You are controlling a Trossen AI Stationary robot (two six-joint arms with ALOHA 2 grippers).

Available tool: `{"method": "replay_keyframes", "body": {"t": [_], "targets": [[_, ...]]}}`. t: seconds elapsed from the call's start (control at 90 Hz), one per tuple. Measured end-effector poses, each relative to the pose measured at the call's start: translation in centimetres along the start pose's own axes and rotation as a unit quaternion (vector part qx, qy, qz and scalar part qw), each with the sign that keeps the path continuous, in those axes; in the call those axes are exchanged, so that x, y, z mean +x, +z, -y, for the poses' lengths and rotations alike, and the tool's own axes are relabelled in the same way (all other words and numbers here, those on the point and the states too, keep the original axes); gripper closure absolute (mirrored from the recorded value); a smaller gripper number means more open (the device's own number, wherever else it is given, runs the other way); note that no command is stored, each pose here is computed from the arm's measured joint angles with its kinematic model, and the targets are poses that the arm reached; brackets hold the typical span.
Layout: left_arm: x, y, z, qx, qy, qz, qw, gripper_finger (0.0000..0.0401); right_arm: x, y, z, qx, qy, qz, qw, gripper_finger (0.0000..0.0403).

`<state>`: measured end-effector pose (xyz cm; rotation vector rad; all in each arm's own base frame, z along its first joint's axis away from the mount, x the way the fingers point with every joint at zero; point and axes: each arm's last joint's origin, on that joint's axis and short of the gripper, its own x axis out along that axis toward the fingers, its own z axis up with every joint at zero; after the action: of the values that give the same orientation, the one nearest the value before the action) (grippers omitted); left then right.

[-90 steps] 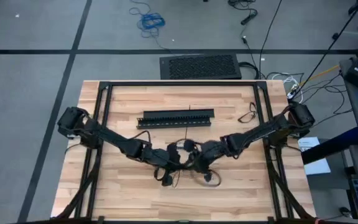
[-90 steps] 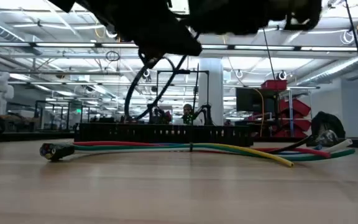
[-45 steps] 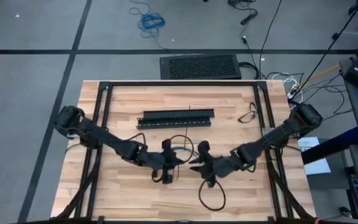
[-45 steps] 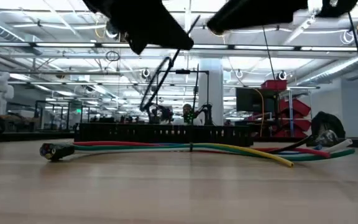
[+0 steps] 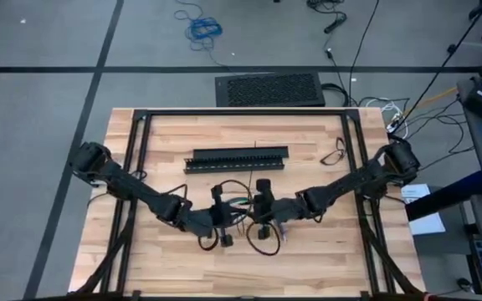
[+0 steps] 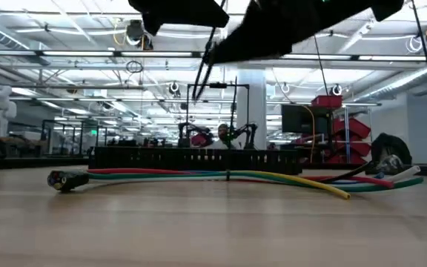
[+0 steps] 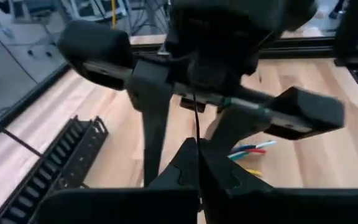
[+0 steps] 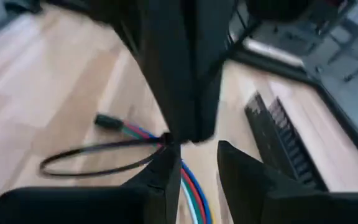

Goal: Ziptie cables
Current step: Wrap the cables together using a zip tie

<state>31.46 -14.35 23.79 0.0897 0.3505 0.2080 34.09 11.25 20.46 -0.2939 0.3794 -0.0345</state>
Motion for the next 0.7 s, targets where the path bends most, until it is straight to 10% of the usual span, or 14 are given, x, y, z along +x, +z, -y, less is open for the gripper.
{"method": "replay_keyframes", "body": {"t": [0.7], "targets": [[-1.9, -2.3, 0.5, -0.013, 0.05, 0.014, 0.999, 0.0401, 0.4, -0.3, 1.1, 0.029, 0.003, -0.012, 0.999, 0.0305]]}}
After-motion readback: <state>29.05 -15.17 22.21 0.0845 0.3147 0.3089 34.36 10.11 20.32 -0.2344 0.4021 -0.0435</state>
